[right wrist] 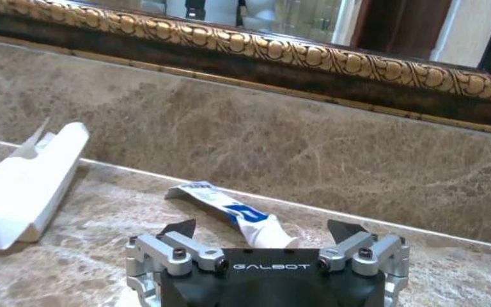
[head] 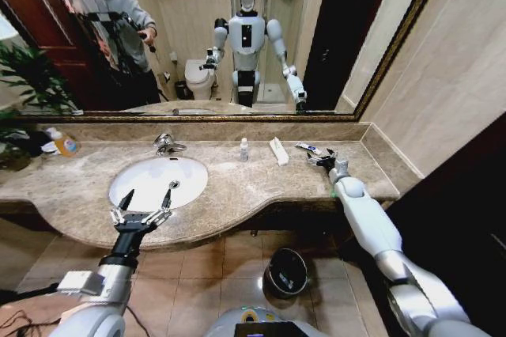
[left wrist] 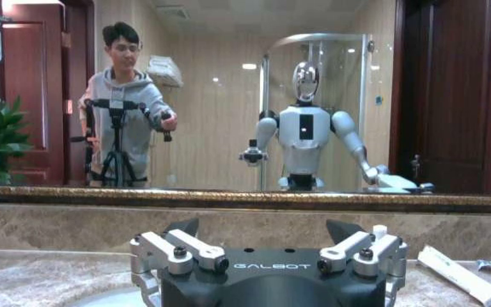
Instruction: Pick up the trash from the sink and place it in the trash bin.
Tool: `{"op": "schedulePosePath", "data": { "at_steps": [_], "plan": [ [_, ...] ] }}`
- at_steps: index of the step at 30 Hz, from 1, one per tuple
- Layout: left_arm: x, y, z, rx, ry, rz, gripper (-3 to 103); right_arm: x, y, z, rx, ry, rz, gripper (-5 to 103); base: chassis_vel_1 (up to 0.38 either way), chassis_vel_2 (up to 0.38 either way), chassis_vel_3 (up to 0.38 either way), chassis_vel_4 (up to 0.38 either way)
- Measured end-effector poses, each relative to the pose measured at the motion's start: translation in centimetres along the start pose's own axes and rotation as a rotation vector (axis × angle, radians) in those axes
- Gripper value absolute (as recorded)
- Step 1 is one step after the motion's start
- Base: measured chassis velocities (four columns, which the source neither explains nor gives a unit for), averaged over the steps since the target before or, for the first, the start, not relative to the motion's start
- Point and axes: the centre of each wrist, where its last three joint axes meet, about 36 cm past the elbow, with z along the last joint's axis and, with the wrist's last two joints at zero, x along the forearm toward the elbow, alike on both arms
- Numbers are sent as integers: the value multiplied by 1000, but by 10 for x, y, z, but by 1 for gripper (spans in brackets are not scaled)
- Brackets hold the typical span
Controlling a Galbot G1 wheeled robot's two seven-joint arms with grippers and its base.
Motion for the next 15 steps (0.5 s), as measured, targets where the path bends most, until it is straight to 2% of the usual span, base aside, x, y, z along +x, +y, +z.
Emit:
{"op": "schedulePosePath", "data": {
  "at_steps": [8, 11, 14, 15],
  "plan": [
    [0, 0, 0, 0, 0, 0, 100, -14, 5, 4, -25, 4, 4, 101, 0, 0, 0, 0],
    [0, 0, 0, 0, 0, 0, 100, -15, 6, 6, -33, 2, 6, 87, 0, 0, 0, 0],
    [0, 0, 0, 0, 0, 0, 100, -15, 6, 7, -36, 3, 5, 82, 0, 0, 0, 0],
    [0, 0, 0, 0, 0, 0, 100, -15, 6, 7, -37, 3, 5, 76, 0, 0, 0, 0]
  ]
}}
